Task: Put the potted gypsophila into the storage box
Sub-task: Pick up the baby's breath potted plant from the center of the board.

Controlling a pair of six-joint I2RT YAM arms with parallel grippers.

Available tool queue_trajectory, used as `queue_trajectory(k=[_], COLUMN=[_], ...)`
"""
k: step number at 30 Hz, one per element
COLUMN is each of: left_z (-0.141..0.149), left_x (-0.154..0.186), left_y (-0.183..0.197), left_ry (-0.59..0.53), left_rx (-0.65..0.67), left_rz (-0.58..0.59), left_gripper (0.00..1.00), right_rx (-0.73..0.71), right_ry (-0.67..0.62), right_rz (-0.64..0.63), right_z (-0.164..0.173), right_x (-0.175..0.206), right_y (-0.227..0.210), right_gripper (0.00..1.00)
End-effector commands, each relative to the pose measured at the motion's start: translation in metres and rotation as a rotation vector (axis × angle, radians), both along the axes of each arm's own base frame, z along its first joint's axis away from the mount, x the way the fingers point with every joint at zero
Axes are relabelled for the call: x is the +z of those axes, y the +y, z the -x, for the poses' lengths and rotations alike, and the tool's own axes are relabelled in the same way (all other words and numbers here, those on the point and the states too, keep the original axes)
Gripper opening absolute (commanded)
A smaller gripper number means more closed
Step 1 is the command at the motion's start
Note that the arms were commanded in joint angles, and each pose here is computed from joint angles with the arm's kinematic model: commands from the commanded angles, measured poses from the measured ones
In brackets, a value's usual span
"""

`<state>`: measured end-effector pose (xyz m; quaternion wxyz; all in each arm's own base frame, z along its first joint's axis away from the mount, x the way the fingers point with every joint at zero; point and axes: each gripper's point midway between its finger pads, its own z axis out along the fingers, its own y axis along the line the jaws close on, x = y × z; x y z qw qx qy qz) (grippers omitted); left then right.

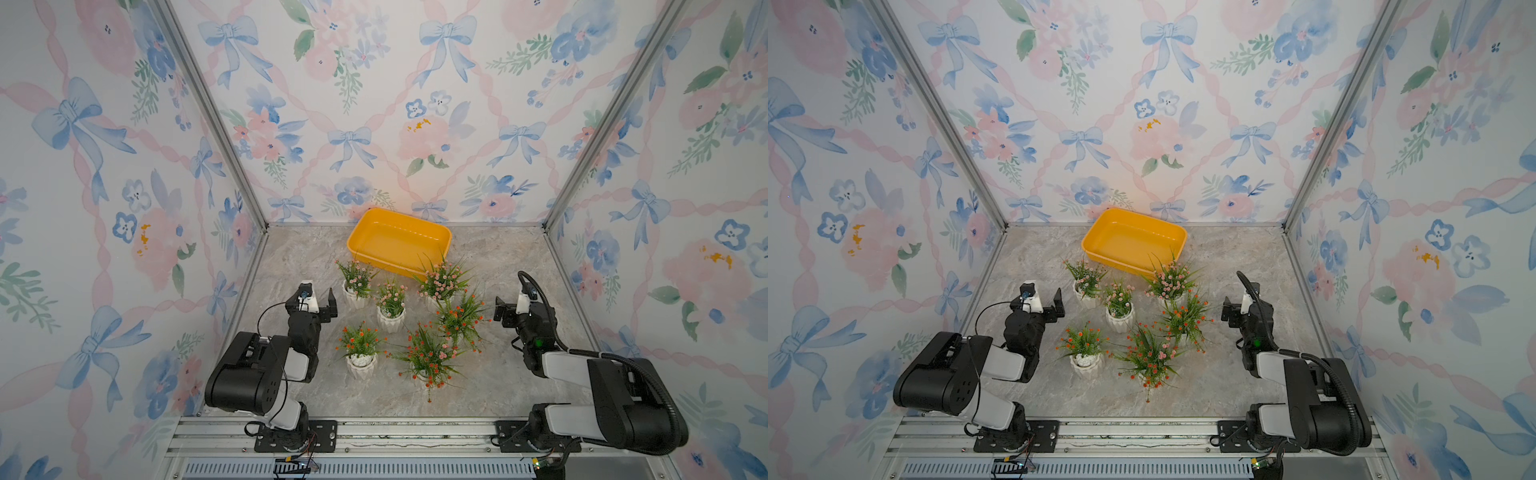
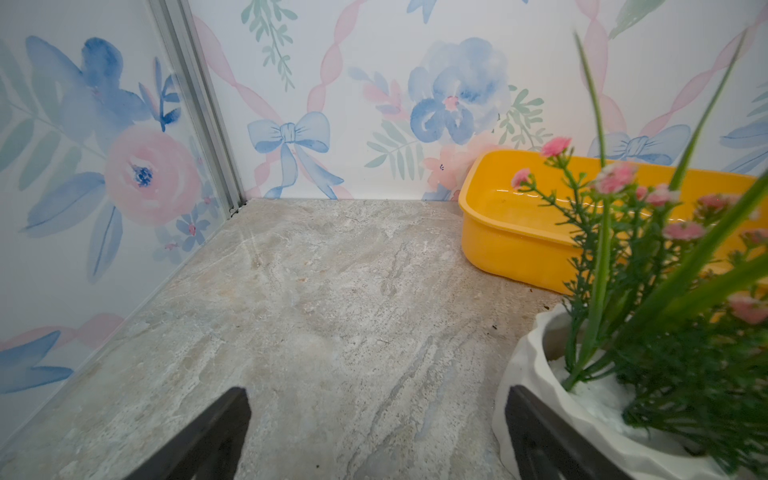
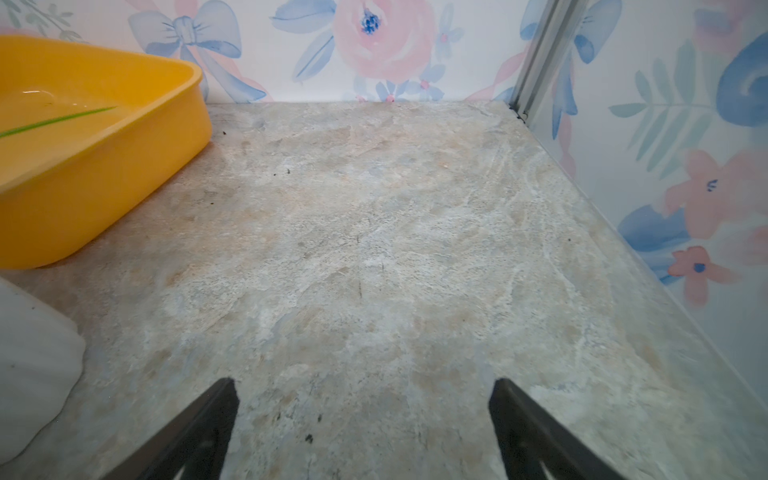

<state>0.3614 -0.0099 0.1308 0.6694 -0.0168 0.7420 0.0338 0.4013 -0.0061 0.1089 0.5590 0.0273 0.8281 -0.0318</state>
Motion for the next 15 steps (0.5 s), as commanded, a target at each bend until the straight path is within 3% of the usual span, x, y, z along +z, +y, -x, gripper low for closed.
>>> queue_trajectory(k=[1, 6, 15], left_z=[-0.001, 0.002, 0.015], left_x=[0.027, 0.066, 0.110], left_y=[-0.004, -0.009, -0.040], left_ry=[-0.033, -0.058, 0.028], left_rx=[-0.025, -0.017, -0.010], left_rz=[-0.013, 0.103, 0.458], left_gripper=[0.98, 0.98, 0.98], right_rx=[-0.058, -0.037, 0.019], right_ry=[0.035, 0.002, 0.129], right_rz=[-0.002, -0.053, -0.300], right_z=[-0.003, -0.004, -0.008], right_x=[0.022, 0.062, 0.138], right_y=[-0.011, -0.001, 0.036], right_gripper=[0.97, 0.97, 0.97])
